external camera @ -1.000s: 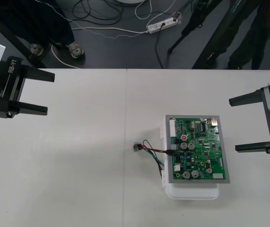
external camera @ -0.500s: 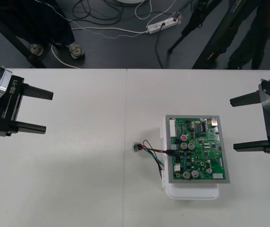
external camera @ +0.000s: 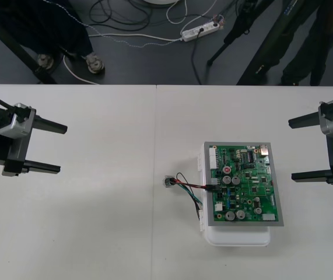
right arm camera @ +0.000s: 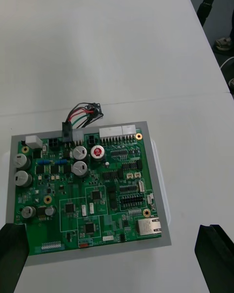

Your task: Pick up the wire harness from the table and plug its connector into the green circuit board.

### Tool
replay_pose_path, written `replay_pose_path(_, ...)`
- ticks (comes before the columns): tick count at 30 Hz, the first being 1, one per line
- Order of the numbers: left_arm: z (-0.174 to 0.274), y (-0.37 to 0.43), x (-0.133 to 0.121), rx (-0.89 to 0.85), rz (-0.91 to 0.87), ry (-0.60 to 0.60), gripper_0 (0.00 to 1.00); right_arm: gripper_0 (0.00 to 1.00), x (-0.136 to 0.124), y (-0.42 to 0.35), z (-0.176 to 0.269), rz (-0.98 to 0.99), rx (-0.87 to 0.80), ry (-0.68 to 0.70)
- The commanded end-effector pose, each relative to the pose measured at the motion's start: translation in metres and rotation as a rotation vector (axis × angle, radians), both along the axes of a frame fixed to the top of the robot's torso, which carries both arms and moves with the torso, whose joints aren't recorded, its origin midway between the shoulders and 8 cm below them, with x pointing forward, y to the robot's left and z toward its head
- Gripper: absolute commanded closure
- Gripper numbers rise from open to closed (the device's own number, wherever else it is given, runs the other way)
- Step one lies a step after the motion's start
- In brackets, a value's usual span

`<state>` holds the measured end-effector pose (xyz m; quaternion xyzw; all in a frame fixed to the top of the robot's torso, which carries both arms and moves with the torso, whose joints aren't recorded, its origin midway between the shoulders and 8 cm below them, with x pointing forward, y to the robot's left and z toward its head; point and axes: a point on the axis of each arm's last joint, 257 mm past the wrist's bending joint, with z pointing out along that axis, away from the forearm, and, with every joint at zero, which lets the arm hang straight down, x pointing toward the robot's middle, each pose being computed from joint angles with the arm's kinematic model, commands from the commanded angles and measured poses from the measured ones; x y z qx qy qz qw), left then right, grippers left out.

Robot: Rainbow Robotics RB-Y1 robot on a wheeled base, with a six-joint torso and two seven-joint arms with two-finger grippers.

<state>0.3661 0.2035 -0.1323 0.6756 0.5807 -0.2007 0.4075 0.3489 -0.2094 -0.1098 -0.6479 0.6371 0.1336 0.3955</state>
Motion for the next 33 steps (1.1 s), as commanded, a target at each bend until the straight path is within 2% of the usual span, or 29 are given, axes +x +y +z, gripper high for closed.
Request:
replay_pose_path(1, -0.014, -0.008, -0.009, 0.020, -0.039, -0.012, 0.21, 0.00, 0.015, -0.014, 0.008, 0.041, -0.043, -0.092)
replay_pose_path(9, -0.009, -0.010, 0.011, -0.010, 0.024, -0.069, 0.21, 0.00, 0.016, -0.029, 0.011, 0.044, -0.095, -0.099)
replay_pose_path(21, -0.016, -0.006, 0.011, 0.012, 0.024, -0.075, 0.21, 0.00, 0.011, -0.032, 0.014, 0.074, -0.102, -0.094)
replay_pose_path(33, -0.016, -0.005, 0.011, 0.012, 0.027, -0.078, 0.21, 0.00, 0.004, -0.029, -0.004, 0.086, -0.110, -0.053)
